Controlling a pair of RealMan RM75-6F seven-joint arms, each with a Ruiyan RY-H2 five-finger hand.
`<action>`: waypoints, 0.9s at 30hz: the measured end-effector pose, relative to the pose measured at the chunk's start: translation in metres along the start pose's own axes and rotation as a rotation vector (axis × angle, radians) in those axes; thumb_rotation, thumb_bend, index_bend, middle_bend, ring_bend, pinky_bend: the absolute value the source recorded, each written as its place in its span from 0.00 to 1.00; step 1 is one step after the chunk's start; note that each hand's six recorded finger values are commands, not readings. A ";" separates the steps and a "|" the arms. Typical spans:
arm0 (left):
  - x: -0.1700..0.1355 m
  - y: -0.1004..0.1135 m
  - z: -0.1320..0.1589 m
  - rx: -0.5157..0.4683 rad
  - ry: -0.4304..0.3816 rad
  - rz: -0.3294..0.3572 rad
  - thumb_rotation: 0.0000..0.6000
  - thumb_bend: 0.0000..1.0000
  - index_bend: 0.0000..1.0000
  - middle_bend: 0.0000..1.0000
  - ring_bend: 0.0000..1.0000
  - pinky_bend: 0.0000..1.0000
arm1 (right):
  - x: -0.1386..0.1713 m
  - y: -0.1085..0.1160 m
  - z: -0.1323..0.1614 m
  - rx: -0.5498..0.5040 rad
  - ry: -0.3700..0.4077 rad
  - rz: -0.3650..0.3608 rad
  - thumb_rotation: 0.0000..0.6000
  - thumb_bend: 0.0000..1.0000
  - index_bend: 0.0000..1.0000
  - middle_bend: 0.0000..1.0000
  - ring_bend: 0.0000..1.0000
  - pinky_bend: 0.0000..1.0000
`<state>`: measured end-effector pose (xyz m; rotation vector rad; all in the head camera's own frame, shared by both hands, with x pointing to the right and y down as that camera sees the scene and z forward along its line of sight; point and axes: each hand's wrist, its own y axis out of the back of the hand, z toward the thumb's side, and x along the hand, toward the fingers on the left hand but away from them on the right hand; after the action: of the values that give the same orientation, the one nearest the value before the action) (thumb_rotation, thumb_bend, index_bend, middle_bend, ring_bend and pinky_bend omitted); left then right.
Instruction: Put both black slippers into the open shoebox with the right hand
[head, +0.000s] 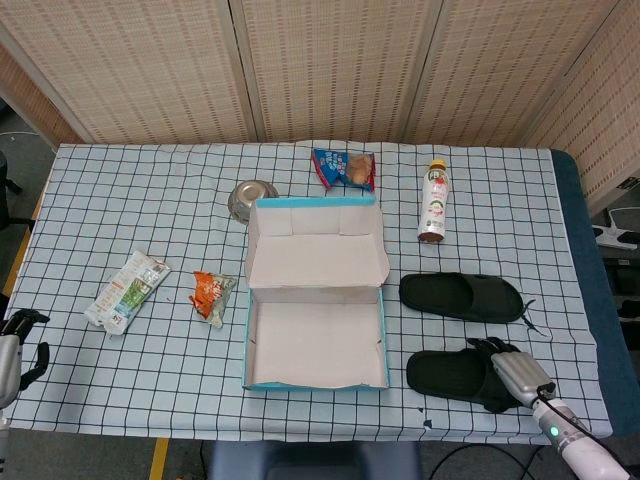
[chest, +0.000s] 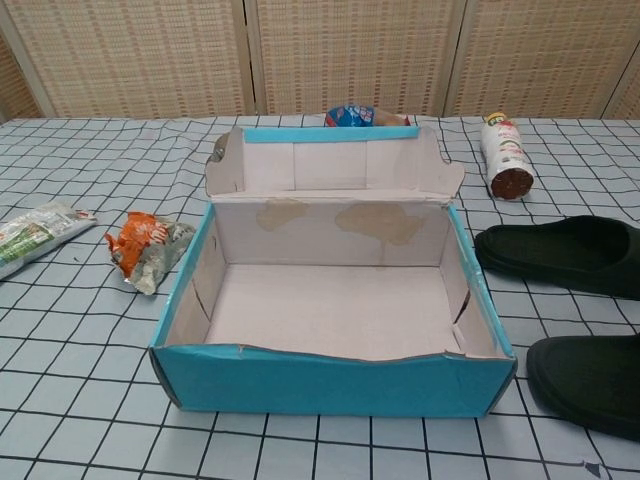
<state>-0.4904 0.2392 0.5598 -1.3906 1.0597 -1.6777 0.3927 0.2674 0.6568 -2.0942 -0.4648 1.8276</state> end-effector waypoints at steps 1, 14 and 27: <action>0.000 0.000 0.000 0.000 0.001 -0.001 1.00 0.50 0.34 0.25 0.33 0.53 | -0.001 0.000 0.000 0.002 0.000 -0.004 1.00 0.01 0.11 0.18 0.02 0.13; 0.000 0.000 0.000 -0.009 -0.002 -0.007 1.00 0.50 0.34 0.25 0.33 0.53 | -0.001 0.018 -0.009 0.042 -0.036 -0.178 1.00 0.01 0.68 0.66 0.48 0.34; 0.000 0.001 0.001 -0.029 -0.003 -0.008 1.00 0.50 0.34 0.25 0.33 0.53 | 0.054 0.100 0.001 0.235 -0.119 -0.479 1.00 0.01 0.69 0.67 0.49 0.36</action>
<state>-0.4892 0.2388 0.5584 -1.4174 1.0815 -1.6714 0.4021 0.2020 0.5646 -1.5604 -0.6771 1.6331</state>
